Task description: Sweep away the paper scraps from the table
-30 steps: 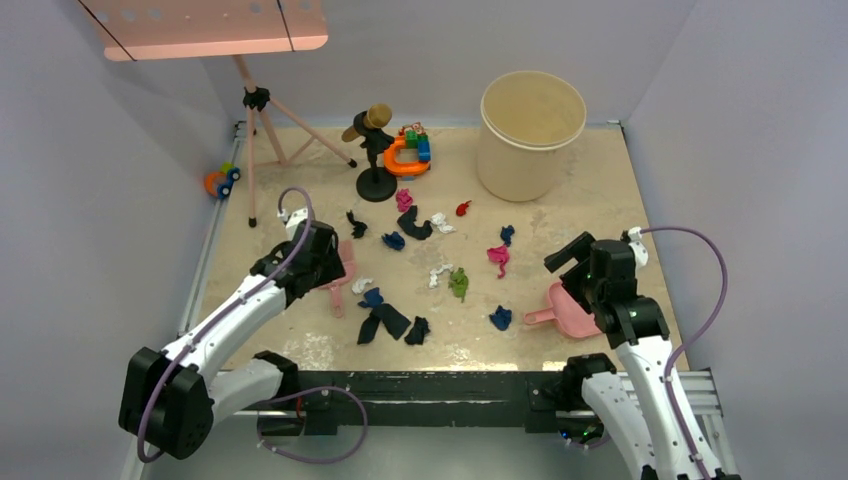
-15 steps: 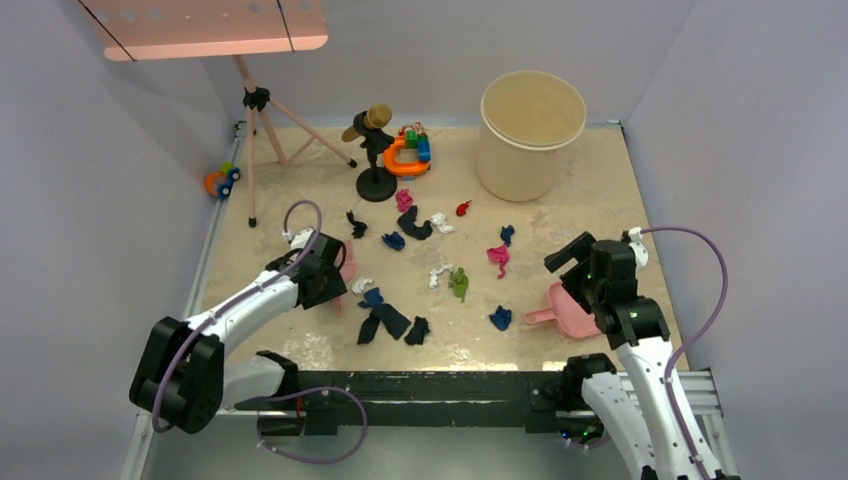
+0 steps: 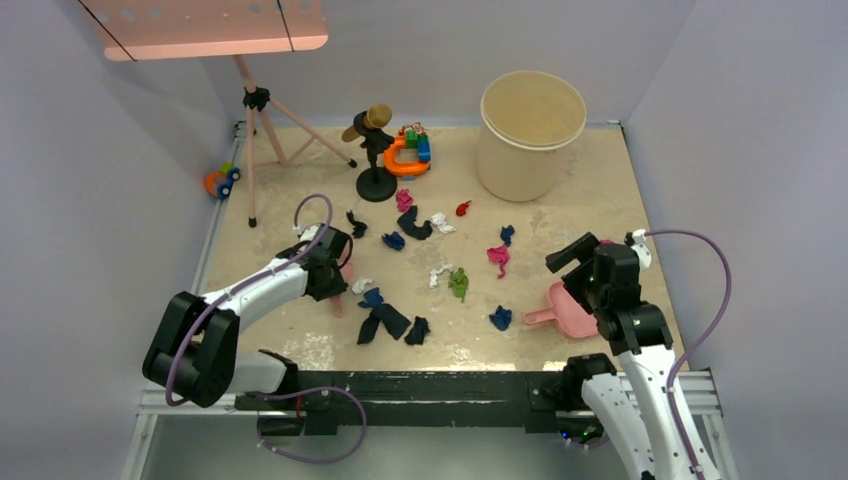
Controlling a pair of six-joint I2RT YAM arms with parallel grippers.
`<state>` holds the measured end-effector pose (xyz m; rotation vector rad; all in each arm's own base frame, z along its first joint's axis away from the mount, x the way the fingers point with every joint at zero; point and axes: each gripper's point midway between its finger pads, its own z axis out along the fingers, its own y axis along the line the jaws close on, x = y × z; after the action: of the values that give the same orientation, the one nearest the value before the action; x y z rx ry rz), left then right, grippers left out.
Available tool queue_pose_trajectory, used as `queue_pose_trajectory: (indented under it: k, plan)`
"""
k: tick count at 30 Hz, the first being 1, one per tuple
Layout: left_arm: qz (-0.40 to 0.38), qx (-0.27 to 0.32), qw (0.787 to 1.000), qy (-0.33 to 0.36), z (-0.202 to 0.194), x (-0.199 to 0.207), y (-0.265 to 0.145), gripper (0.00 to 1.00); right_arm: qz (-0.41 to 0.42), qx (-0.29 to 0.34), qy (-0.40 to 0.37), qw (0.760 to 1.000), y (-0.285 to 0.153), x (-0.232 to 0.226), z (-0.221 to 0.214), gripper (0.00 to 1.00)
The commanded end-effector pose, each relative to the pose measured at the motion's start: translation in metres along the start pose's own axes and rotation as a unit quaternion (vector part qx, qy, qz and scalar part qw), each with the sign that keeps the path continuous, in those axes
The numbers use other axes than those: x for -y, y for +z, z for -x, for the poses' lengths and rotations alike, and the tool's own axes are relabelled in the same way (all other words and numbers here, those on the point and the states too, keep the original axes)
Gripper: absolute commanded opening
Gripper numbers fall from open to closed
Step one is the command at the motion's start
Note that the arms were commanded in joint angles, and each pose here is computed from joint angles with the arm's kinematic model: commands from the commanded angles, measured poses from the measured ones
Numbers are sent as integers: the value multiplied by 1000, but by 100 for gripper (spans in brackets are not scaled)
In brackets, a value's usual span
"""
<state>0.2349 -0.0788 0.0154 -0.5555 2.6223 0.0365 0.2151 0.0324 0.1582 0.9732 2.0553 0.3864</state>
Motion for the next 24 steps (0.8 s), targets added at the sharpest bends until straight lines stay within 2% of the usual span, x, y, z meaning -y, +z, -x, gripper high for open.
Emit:
queue_pose_trajectory:
  k: [1,5,8,10,16,24]
  plan:
    - [-42,24,999,10,19,20,-13,11,22,-3,6,1000,-2,-9,0,91]
    - [-111,64,991,31,34,34,-49,7,151,-42,-58,986,-6,-57,-10,88]
    - [-181,77,979,59,38,49,-79,8,267,-87,-118,952,-19,-100,-22,88]
    - [-241,74,965,80,35,65,-98,8,308,-109,-139,935,-24,-116,-27,88]
    - [-369,74,915,148,19,100,-140,3,362,-142,-183,903,-31,-147,-39,88]
    - [-437,101,864,229,0,136,-173,0,397,-196,-197,875,-39,-175,-62,87]
